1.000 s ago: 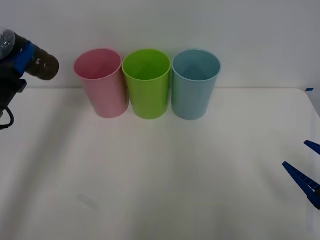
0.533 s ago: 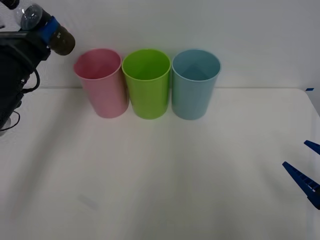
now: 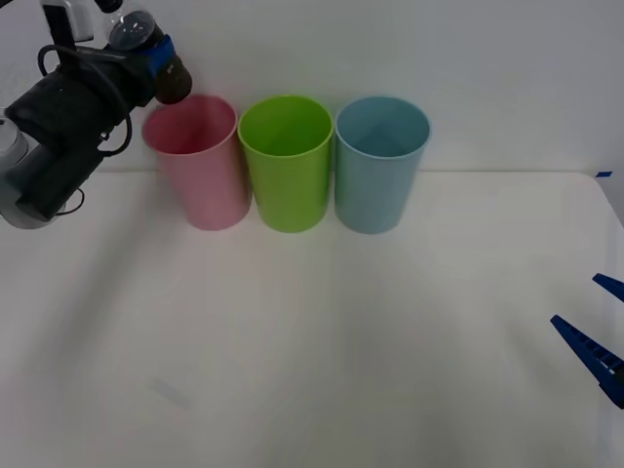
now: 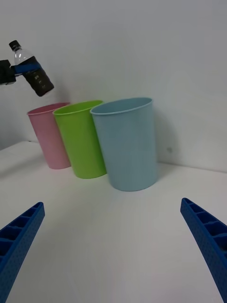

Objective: Grasp the object on the table and drop it into the matching bin: aluminum can to the light blue bin, PET bottle to the pink bin.

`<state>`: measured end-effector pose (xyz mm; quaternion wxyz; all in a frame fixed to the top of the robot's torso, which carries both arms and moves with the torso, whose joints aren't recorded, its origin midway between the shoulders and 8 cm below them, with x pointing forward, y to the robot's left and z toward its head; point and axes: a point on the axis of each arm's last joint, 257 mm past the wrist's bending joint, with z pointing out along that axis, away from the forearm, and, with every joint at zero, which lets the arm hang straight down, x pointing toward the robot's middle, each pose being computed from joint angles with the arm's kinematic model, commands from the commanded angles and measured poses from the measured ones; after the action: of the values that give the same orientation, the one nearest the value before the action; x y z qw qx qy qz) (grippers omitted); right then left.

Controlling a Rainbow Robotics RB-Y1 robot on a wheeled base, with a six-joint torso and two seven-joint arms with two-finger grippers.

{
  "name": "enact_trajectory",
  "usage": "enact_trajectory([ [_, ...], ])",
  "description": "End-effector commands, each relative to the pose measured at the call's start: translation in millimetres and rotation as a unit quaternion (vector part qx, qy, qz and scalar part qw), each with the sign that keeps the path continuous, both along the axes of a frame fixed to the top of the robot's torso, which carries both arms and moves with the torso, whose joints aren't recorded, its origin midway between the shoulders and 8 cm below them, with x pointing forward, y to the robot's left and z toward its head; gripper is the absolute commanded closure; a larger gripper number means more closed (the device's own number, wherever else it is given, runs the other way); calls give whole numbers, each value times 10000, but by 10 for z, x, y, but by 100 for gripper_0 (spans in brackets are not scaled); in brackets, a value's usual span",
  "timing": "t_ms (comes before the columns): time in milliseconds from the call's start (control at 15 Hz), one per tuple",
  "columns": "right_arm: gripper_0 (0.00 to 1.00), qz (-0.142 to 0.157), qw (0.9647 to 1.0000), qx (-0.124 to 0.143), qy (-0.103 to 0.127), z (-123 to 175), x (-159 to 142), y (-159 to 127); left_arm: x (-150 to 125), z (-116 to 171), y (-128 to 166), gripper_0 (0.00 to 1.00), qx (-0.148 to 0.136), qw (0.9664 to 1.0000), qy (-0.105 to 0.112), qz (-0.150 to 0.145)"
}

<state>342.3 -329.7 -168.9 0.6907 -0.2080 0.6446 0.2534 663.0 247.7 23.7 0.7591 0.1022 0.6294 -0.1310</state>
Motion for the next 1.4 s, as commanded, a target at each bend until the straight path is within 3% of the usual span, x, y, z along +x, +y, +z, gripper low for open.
enact_trajectory([
  [67,0,0,10000,0,0,0,0,0,42,-35,-127,100,62,9999,49,-84],
  [333,0,0,10000,0,0,0,0,0,45,-46,-202,100,61,9999,33,-120],
  [467,0,0,10000,0,0,0,0,0,44,-47,-206,92,84,9999,27,-123],
  [533,0,0,10000,0,0,0,0,0,44,-47,-206,75,70,9999,32,-126],
  [600,0,0,10000,0,0,0,0,0,44,-47,-206,21,63,9999,34,-128],
  [667,0,0,10000,0,0,0,0,0,45,-46,-202,0,61,9999,33,-120],
  [1067,0,0,10000,0,0,0,0,0,39,-41,-212,0,44,9999,40,-150],
  [1400,0,0,10000,0,0,0,0,0,-65,-130,-128,0,87,9993,177,-316],
])
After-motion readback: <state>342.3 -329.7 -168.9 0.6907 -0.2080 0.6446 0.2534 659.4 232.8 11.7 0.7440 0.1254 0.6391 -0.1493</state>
